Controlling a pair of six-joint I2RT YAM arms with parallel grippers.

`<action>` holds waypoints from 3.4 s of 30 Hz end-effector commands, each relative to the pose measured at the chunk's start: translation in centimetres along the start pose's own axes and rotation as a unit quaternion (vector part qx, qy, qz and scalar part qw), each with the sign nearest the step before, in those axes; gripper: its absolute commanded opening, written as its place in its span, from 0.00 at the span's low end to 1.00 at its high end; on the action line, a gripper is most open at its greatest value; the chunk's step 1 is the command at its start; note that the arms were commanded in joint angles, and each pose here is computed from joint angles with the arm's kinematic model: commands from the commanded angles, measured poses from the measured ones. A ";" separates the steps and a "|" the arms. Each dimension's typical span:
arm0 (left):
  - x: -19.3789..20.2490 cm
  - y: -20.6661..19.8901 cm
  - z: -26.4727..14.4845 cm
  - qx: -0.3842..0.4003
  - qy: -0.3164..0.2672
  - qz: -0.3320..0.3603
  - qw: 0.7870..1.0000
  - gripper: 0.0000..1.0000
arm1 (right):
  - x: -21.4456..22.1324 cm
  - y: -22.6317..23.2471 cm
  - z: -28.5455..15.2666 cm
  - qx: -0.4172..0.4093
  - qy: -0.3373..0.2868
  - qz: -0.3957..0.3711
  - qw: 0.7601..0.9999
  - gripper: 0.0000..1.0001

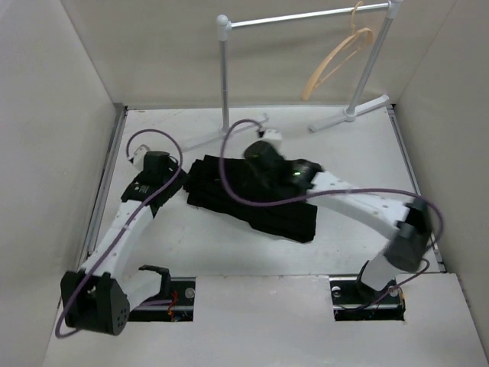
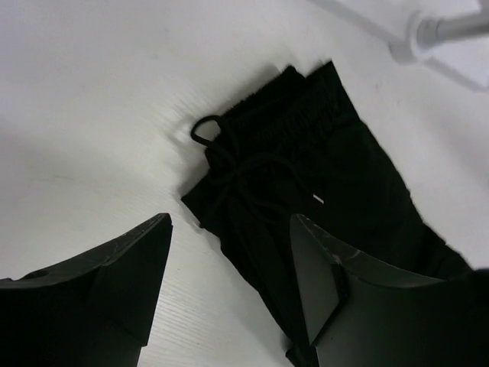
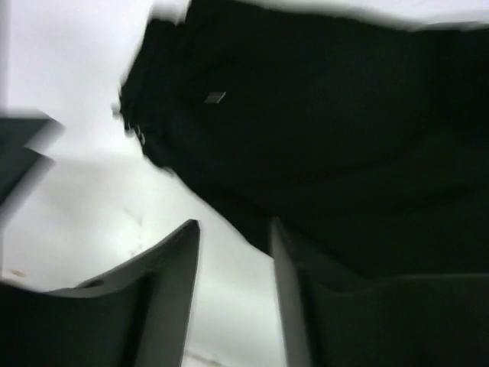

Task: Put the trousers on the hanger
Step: Fold the trousers at the center of the board.

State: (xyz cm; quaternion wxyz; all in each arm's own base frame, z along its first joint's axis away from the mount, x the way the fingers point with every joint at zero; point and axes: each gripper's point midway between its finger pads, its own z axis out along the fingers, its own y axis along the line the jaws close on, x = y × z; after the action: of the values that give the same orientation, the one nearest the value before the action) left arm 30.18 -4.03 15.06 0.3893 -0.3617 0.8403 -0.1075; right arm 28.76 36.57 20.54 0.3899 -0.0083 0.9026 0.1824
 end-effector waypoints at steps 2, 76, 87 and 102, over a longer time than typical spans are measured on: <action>1.8 -7.3 1.1 0.078 0.013 0.052 0.995 0.59 | -1.9 -5.8 -4.0 -0.027 -0.036 0.075 0.996 0.22; 17.0 -11.3 -4.8 0.178 0.136 0.106 0.969 0.26 | 7.5 -12.7 -0.7 -0.150 0.054 0.276 0.948 0.18; 13.7 -9.5 -3.4 0.161 0.113 0.089 0.976 0.27 | 14.6 -16.4 1.8 -0.077 0.109 0.299 0.945 0.33; 9.7 -7.6 -4.1 0.157 0.083 0.097 0.979 0.31 | -9.1 -14.5 -12.0 -0.163 -0.125 0.219 0.954 0.23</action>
State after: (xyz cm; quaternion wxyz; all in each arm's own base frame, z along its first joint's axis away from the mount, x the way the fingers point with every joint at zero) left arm 27.24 -16.82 15.67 0.3779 -0.2243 0.8677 -0.2325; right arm 27.60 19.50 25.06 0.3931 0.1726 0.8013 0.4166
